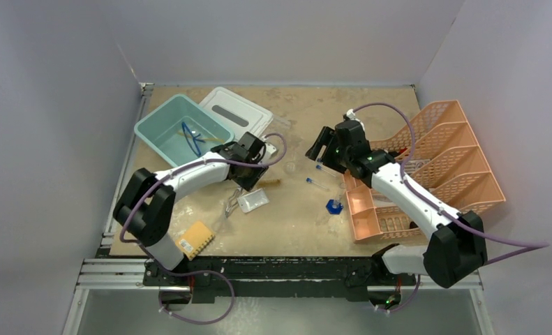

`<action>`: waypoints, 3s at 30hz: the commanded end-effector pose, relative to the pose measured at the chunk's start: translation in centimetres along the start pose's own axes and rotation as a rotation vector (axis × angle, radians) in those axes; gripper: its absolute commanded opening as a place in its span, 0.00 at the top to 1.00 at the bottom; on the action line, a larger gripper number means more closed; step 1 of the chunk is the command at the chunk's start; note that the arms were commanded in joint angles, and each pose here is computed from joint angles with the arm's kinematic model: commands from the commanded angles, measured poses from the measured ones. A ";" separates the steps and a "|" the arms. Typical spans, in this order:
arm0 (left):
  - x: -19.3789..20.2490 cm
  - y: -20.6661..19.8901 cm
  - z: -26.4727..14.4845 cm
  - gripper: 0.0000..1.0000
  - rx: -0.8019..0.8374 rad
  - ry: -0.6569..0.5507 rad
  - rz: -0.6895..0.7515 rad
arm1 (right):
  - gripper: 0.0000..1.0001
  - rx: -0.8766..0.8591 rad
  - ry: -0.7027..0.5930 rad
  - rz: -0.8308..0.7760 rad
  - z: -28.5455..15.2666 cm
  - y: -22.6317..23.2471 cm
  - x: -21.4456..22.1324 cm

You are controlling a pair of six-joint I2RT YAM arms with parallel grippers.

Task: Organize the chemistry lab equipment

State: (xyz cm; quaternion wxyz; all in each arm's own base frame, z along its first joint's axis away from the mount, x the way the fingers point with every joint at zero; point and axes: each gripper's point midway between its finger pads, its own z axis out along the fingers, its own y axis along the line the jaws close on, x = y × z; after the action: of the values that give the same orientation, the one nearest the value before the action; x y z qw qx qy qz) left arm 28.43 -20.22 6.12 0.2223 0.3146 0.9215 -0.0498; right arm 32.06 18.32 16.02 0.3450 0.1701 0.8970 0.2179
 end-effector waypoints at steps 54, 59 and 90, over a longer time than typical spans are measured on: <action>-2.2 -0.7 4.2 0.90 0.087 0.039 0.226 | 0.25 0.021 -0.113 -0.047 0.5 0.3 -4.3; -2.1 -0.5 4.3 0.91 0.076 0.048 0.230 | 0.25 0.021 -0.126 -0.046 0.1 0.2 -4.5; -3.5 -0.2 2.0 1.00 0.072 0.015 0.250 | 0.25 0.005 -0.158 -0.045 -0.9 0.2 -5.0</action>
State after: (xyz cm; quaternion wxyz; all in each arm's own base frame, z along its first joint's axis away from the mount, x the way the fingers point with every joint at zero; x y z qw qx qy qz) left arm 31.59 -22.19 3.09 0.1921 0.4221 0.8853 -0.0350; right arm 34.28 16.47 16.56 0.3739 0.1662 0.8939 0.1832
